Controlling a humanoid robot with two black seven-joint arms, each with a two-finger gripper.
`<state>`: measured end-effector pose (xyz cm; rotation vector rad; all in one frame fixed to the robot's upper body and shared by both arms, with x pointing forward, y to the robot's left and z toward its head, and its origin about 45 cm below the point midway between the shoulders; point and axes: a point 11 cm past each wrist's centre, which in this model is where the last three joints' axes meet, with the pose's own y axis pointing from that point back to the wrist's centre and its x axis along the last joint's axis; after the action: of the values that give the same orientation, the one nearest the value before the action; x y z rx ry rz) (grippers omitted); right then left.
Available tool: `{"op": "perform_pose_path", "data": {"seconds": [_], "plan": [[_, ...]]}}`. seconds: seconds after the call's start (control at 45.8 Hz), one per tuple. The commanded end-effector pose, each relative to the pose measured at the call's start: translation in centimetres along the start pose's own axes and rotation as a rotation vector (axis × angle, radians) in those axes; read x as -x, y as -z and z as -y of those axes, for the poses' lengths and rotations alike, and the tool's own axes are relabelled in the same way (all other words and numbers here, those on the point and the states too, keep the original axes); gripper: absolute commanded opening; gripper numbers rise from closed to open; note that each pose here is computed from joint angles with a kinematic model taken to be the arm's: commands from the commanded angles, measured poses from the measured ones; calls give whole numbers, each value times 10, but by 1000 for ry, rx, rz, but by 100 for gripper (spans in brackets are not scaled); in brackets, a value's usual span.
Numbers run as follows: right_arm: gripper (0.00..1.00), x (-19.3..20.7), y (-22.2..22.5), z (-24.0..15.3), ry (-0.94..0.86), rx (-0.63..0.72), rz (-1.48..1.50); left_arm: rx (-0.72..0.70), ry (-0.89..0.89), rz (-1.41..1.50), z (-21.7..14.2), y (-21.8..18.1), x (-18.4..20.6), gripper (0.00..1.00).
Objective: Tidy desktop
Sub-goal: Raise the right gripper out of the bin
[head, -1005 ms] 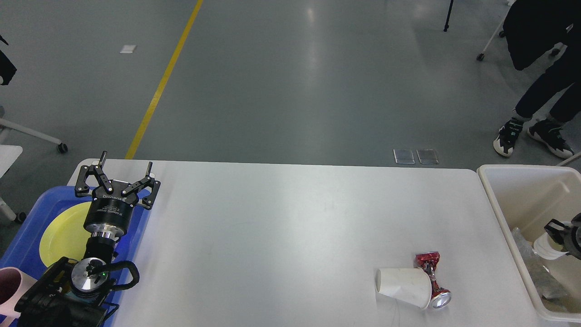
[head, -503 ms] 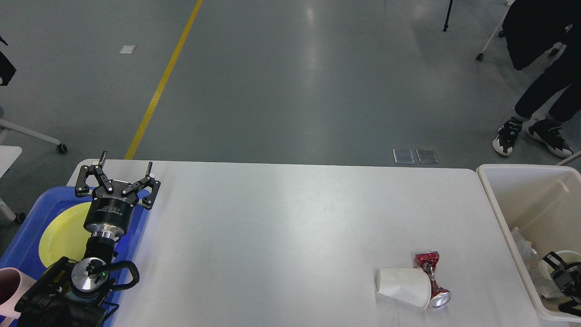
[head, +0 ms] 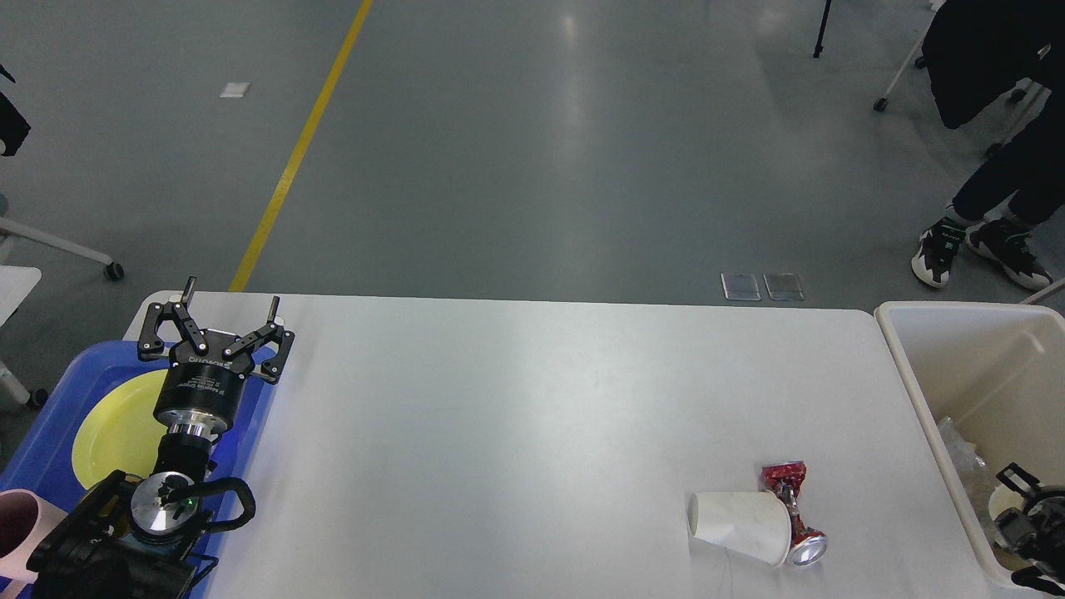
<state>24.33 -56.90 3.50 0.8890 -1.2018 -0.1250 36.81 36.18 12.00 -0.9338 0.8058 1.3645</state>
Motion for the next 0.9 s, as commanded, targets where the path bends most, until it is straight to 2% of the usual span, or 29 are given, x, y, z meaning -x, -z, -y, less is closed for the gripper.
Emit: {"op": "perform_pose_path", "data": {"seconds": [0.0, 0.59, 0.721, 0.874], "plan": [[100, 0, 1, 0, -4, -3, -9, 0, 0, 0, 0, 0, 0, 96], [100, -23, 17, -2, -38, -30, 4, 0, -2, 0, -1, 0, -1, 96], [100, -19, 20, -2, 2, -35, 3, 0, -2, 0, -1, 0, -1, 96], [100, -45, 55, -10, 70, -91, -10, 0, 0, 0, 0, 0, 0, 96]]}}
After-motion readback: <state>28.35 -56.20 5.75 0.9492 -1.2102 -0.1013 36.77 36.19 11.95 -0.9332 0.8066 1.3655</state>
